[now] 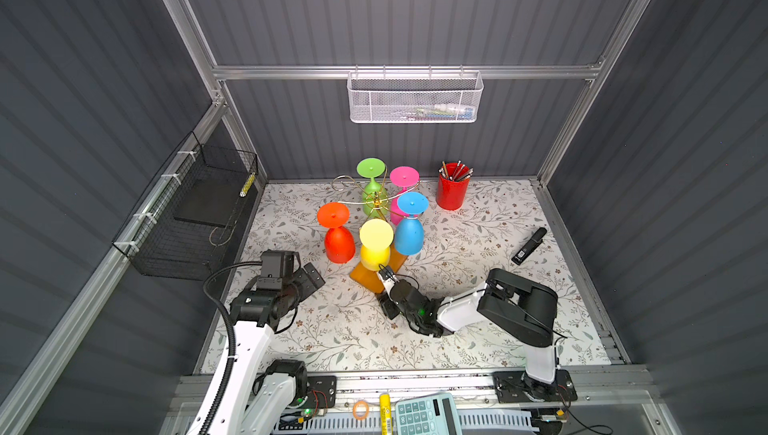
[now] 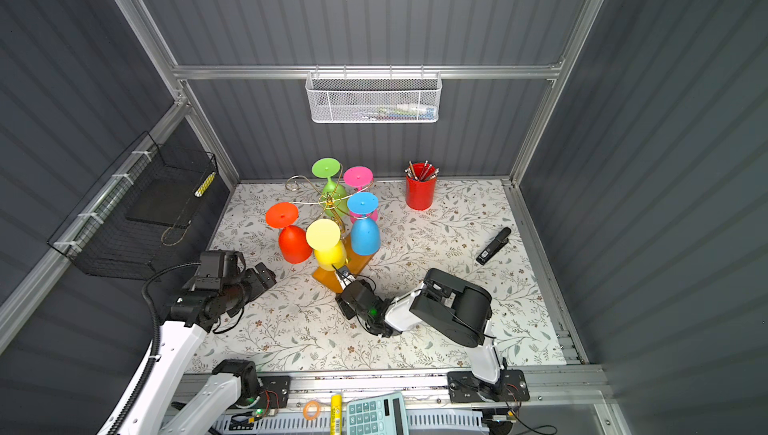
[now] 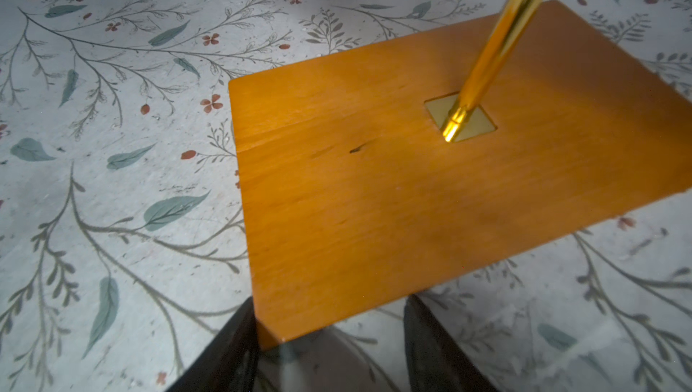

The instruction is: Take the wine glass off the wine glass rack

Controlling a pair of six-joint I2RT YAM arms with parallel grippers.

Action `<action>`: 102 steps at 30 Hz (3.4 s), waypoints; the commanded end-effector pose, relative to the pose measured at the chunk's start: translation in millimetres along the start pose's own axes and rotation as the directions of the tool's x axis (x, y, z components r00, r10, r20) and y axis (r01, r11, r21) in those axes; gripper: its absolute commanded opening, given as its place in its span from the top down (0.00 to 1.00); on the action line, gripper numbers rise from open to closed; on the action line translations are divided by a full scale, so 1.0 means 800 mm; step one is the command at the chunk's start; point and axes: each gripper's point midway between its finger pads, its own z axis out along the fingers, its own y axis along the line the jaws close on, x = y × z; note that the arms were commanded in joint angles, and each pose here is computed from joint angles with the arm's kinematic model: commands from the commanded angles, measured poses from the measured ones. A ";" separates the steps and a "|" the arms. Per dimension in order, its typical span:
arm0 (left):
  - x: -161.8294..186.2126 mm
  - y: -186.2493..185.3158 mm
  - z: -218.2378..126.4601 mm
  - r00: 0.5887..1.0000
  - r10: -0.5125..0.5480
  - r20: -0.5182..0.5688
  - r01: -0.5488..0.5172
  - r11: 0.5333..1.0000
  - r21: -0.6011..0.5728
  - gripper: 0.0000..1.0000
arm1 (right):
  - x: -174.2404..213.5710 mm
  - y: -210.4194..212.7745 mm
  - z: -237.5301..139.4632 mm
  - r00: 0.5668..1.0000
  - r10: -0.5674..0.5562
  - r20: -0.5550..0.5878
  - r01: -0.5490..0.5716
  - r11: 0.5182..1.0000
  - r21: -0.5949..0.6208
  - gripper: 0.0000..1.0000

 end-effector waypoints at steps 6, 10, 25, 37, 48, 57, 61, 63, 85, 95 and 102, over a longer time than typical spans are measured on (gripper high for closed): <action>0.007 0.018 0.002 0.999 -0.054 0.001 0.054 0.997 -0.053 0.03 | 0.021 -0.028 0.027 0.994 0.010 -0.109 -0.009 1.000 0.014 0.39; 0.008 0.020 0.003 0.998 -0.064 0.002 0.064 0.996 -0.057 0.03 | 0.018 -0.031 0.038 0.993 0.004 -0.116 -0.004 1.000 0.001 0.38; 0.014 0.025 0.008 0.996 -0.090 -0.007 0.090 0.993 -0.074 0.03 | -0.011 -0.040 0.101 0.997 0.003 -0.074 -0.003 1.000 -0.011 0.37; 0.024 0.013 0.027 0.992 -0.102 -0.069 0.099 0.994 -0.035 0.03 | -0.031 -0.019 0.103 1.000 0.006 -0.016 -0.007 0.998 -0.065 0.33; 0.053 -0.013 0.048 0.980 -0.106 -0.171 0.126 0.986 0.111 0.16 | -0.016 -0.031 0.008 0.996 -0.005 0.087 0.008 0.999 -0.036 0.30; 0.078 -0.067 0.076 0.990 0.053 -0.127 -0.021 0.971 0.237 0.24 | -0.024 -0.060 -0.078 0.980 0.068 0.188 -0.071 0.997 0.006 0.30; 0.099 -0.094 0.094 0.985 0.112 -0.128 -0.074 0.960 0.269 0.29 | -0.036 -0.067 -0.110 0.975 0.096 0.202 -0.099 0.995 0.003 0.30; 0.105 -0.107 0.099 0.983 0.142 -0.115 -0.105 0.955 0.278 0.30 | -0.044 -0.071 -0.128 0.974 0.099 0.206 -0.102 0.995 0.004 0.30; 0.115 -0.179 0.184 0.970 0.243 0.004 -0.230 0.914 0.334 0.88 | -0.100 -0.115 -0.253 0.905 0.145 0.399 -0.148 0.989 -0.022 0.29; 0.102 -0.195 0.227 0.958 0.285 0.032 -0.283 0.922 0.265 1.00 | -0.106 -0.111 -0.258 0.902 0.143 0.407 -0.137 0.990 -0.044 0.29; 0.085 -0.178 0.251 0.970 0.240 0.025 -0.240 0.945 0.221 1.00 | -0.112 -0.110 -0.266 0.898 0.139 0.416 -0.131 0.990 -0.048 0.28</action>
